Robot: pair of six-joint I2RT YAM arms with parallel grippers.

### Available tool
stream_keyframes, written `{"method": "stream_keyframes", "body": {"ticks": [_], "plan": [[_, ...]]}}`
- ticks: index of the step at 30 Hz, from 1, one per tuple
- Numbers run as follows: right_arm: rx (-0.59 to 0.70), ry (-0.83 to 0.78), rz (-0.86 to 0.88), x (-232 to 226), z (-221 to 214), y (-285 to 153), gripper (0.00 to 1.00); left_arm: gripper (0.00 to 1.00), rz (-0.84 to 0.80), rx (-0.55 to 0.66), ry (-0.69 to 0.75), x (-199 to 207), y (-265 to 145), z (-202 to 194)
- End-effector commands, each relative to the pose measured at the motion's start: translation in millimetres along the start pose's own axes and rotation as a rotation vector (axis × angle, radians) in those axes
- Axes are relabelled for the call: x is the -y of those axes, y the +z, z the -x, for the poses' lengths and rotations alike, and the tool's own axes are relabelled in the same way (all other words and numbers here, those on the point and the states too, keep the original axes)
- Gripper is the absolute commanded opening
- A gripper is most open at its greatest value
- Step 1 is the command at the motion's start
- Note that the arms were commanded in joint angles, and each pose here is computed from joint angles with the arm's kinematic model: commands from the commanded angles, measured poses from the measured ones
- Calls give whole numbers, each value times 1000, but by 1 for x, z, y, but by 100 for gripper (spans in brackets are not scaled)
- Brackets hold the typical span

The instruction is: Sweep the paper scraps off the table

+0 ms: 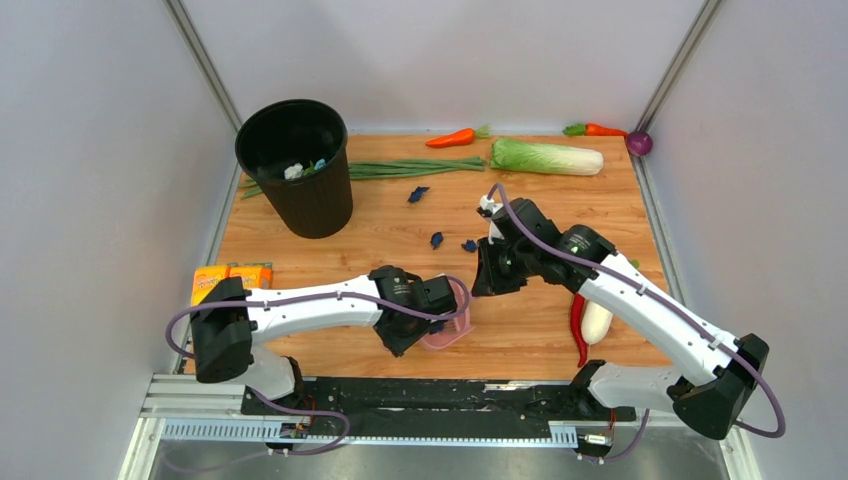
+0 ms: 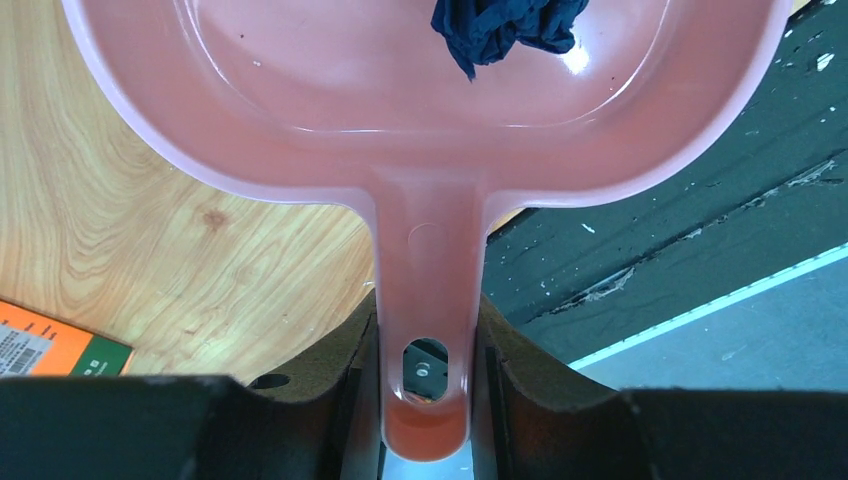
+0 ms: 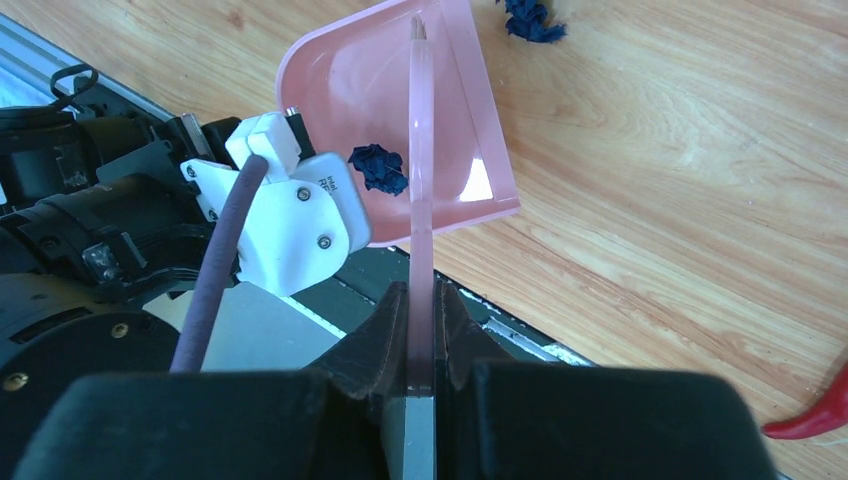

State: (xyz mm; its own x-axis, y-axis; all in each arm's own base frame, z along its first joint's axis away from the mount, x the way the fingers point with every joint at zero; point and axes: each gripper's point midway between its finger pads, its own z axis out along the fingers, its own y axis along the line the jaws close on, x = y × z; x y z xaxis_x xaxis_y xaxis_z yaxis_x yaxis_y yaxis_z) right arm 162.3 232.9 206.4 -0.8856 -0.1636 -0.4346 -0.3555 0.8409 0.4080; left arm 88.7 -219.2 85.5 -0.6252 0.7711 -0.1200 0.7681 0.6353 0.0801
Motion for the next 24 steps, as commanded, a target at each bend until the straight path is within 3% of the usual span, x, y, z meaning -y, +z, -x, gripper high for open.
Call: {"method": "stream_keyframes", "body": {"ticks": [1,24], "plan": [[124,0,56,-18,28,-22,0,0,-11,115,-51,0,-16,14],[429,114,-138,1,85,-96,0,0,57,340,-149,-27,-64,30]]}}
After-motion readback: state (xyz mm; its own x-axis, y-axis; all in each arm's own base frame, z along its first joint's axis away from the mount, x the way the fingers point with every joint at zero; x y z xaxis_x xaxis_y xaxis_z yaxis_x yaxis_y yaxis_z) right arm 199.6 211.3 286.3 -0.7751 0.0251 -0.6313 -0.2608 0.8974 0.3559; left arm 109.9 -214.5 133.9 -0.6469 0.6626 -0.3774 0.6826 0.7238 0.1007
